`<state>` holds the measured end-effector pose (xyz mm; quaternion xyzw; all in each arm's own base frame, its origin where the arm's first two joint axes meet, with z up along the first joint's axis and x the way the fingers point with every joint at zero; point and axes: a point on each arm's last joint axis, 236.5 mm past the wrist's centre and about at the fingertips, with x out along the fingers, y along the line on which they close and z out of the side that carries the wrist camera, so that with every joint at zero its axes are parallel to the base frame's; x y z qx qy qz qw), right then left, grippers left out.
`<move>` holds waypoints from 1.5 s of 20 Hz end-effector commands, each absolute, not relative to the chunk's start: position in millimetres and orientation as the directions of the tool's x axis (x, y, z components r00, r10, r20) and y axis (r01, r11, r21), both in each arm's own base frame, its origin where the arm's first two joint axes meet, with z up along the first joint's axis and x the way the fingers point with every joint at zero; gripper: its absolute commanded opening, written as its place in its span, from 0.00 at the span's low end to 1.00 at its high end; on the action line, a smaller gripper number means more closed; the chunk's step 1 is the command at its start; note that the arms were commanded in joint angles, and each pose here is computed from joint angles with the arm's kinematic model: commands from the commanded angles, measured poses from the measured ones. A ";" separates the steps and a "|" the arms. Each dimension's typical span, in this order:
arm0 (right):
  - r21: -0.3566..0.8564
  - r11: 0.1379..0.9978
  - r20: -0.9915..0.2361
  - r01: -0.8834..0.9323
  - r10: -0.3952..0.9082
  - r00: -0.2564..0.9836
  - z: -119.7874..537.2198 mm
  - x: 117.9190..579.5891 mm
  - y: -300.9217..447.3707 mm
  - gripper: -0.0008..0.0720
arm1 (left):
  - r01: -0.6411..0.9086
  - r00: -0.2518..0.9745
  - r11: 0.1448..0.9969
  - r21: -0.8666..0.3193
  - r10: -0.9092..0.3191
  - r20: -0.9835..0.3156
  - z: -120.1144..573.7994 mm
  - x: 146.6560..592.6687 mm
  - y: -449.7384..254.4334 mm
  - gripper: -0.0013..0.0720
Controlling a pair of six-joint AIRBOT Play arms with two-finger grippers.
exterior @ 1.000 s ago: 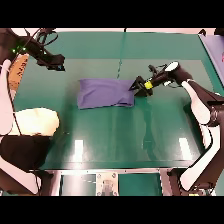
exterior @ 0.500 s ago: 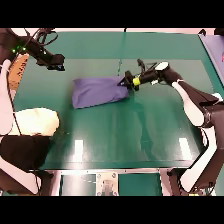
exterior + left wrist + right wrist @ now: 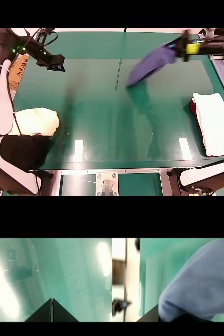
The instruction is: Fold the shirts.
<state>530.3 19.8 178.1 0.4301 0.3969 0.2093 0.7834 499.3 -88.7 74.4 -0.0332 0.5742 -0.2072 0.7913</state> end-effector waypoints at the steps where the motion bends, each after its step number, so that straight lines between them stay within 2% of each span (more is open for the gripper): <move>1: 0.829 0.549 -0.436 0.108 0.512 0.740 208.5 500.9 -97.6 0.04 | 0.290 0.253 0.912 -0.291 -0.366 -0.896 74.4 498.7 -88.5 0.04; 4: 0.824 0.528 -0.452 0.203 0.398 0.799 209.3 466.0 -178.9 0.04 | 0.290 0.253 0.912 -0.291 -0.366 -0.895 74.5 498.8 -88.6 0.04; 7: 0.822 0.500 -0.475 0.273 0.336 0.813 204.6 430.3 -227.3 0.04 | 0.290 0.253 0.912 -0.291 -0.366 -0.895 74.5 498.8 -88.6 0.04; 9: 0.788 0.502 -0.536 0.356 0.276 0.798 196.8 403.2 -251.6 0.04 | 0.290 0.252 0.912 -0.291 -0.366 -0.896 74.4 498.6 -88.6 0.04; 12: 0.671 0.488 -0.688 0.558 0.129 0.714 184.4 353.0 -280.5 0.04 | 0.290 0.251 0.912 -0.291 -0.366 -0.896 74.4 498.4 -88.6 0.04; 18: 0.389 0.357 -0.890 0.849 -0.094 0.447 175.3 257.8 -297.0 0.04 | 0.291 0.241 0.910 -0.294 -0.367 -0.898 73.7 495.9 -88.8 0.04; 23: 0.274 0.278 -0.959 0.921 0.012 0.282 110.2 219.2 -272.4 0.04 | 0.293 0.218 0.909 -0.298 -0.367 -0.904 72.4 490.6 -88.8 0.04; 26: 0.132 0.221 -0.989 0.966 0.101 0.112 55.8 180.7 -254.8 0.04 | 0.295 0.215 0.908 -0.298 -0.367 -0.905 72.2 489.9 -88.8 0.04; 29: 0.008 0.200 -0.987 0.980 0.159 -0.025 18.8 148.7 -241.6 0.05 | 0.295 0.217 0.908 -0.298 -0.368 -0.904 72.3 490.2 -88.9 0.04; 30: -0.031 0.199 -0.984 0.980 0.164 -0.065 12.4 139.4 -240.9 0.12 | 0.295 0.217 0.908 -0.298 -0.367 -0.905 72.3 490.2 -88.8 0.05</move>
